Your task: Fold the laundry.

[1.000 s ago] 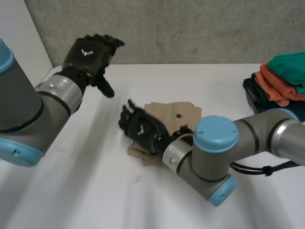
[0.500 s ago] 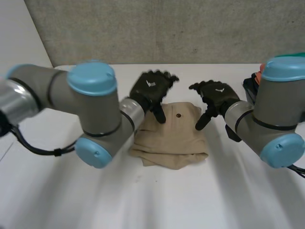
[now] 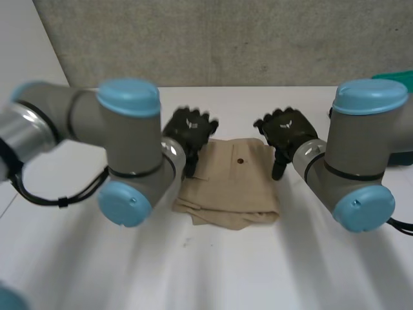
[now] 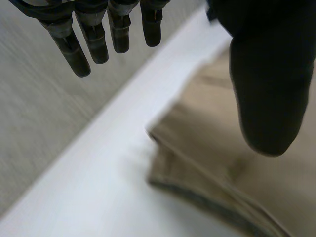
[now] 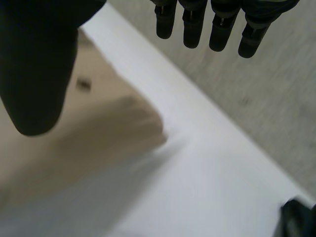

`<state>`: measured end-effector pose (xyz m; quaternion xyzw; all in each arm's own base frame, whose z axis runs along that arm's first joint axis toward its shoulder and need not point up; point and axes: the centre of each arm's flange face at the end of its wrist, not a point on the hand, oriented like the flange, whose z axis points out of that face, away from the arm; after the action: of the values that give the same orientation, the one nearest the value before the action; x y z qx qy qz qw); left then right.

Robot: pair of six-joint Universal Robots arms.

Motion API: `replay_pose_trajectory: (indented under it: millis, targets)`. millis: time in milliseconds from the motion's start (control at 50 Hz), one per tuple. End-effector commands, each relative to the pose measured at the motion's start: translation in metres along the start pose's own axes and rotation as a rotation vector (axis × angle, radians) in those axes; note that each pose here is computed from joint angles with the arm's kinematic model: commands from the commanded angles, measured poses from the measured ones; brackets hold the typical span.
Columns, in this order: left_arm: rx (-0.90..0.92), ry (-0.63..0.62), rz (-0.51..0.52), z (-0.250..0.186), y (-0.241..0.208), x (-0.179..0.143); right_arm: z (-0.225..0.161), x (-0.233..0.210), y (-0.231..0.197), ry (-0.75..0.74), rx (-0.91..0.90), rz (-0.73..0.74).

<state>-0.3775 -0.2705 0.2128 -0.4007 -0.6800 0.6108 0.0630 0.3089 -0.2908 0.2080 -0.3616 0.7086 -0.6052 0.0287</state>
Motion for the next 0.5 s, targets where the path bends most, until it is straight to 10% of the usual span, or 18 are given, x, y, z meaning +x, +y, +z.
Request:
replay_pose_trajectory:
  millis: [20,200,500]
  targets:
    - [0.209,0.105,-0.068,-0.028,-0.060,-0.014,-0.035,-0.035,0.002,-0.033,0.045,-0.024]
    - [0.339,0.460,-0.134,-0.054,-0.085,-0.014,-0.054,-0.098,0.052,-0.106,0.024,-0.049]
    - [0.319,0.489,-0.171,-0.056,-0.082,-0.015,0.008,-0.112,0.064,-0.021,0.195,-0.076]
